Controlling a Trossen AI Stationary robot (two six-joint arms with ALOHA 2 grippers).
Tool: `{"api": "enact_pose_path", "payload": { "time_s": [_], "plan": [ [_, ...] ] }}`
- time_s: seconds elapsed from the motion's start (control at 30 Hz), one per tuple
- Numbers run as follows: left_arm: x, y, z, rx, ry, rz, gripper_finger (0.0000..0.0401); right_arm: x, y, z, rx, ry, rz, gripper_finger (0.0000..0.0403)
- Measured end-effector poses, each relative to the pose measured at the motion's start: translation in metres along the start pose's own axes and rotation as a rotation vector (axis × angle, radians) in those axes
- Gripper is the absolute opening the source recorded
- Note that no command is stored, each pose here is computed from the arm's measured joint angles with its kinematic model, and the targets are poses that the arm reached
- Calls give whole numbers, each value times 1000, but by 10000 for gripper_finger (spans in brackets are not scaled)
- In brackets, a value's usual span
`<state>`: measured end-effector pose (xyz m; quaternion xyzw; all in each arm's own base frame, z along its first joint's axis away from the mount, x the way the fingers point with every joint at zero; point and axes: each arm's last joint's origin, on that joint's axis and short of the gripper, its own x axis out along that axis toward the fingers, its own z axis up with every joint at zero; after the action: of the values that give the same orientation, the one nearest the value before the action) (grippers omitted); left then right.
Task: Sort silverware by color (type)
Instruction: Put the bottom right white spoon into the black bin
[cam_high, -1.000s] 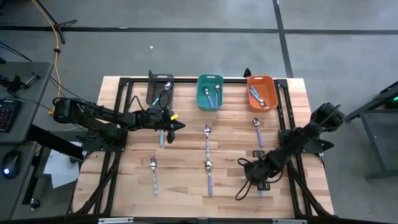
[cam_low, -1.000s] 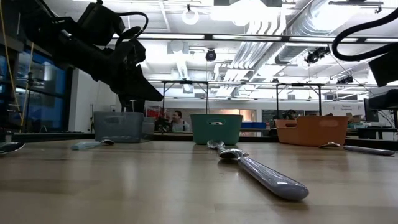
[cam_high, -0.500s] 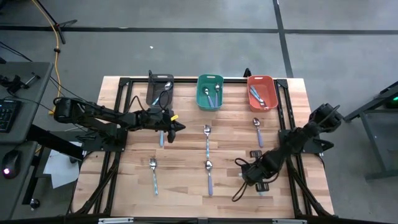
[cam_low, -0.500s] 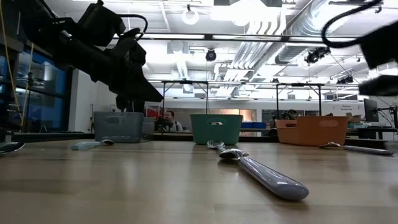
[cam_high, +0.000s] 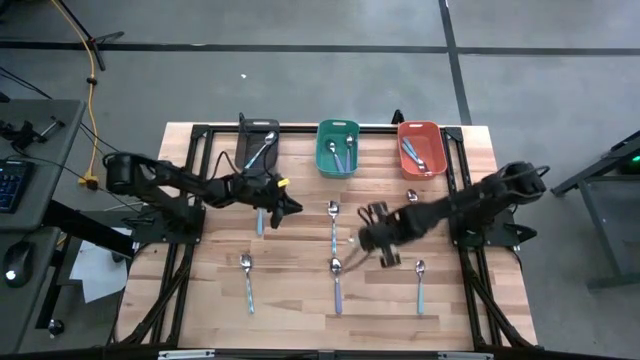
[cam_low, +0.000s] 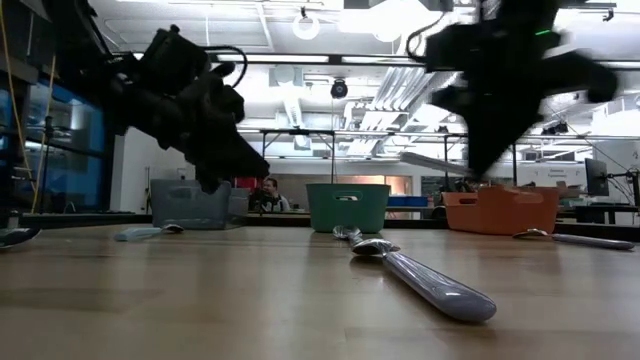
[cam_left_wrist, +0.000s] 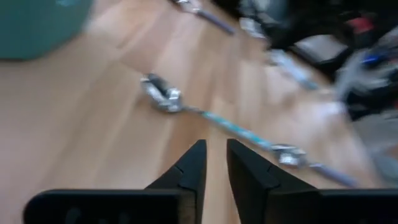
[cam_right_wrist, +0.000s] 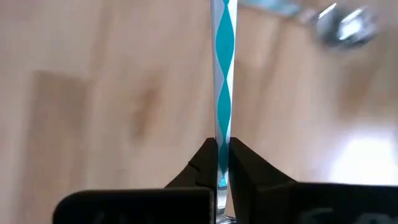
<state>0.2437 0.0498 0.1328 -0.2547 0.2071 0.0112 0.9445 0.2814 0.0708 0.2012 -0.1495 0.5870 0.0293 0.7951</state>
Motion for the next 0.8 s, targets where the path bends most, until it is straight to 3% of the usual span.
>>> {"api": "enact_pose_path", "payload": {
  "time_s": [0.13,0.3,0.57,0.8],
  "plan": [
    [3,9,6,-120,18,-144,82,-2,-43,11,-96,-49,-51,1],
    [14,7,12,-203,56,-206,122,3,-75,24,-228,-46,-112,1],
    [39,0,22,-278,84,-231,188,30,-80,47,-438,19,-134,1],
    [58,0,21,-344,164,-235,211,33,-83,63,-493,-16,-180,0]
  ]
}}
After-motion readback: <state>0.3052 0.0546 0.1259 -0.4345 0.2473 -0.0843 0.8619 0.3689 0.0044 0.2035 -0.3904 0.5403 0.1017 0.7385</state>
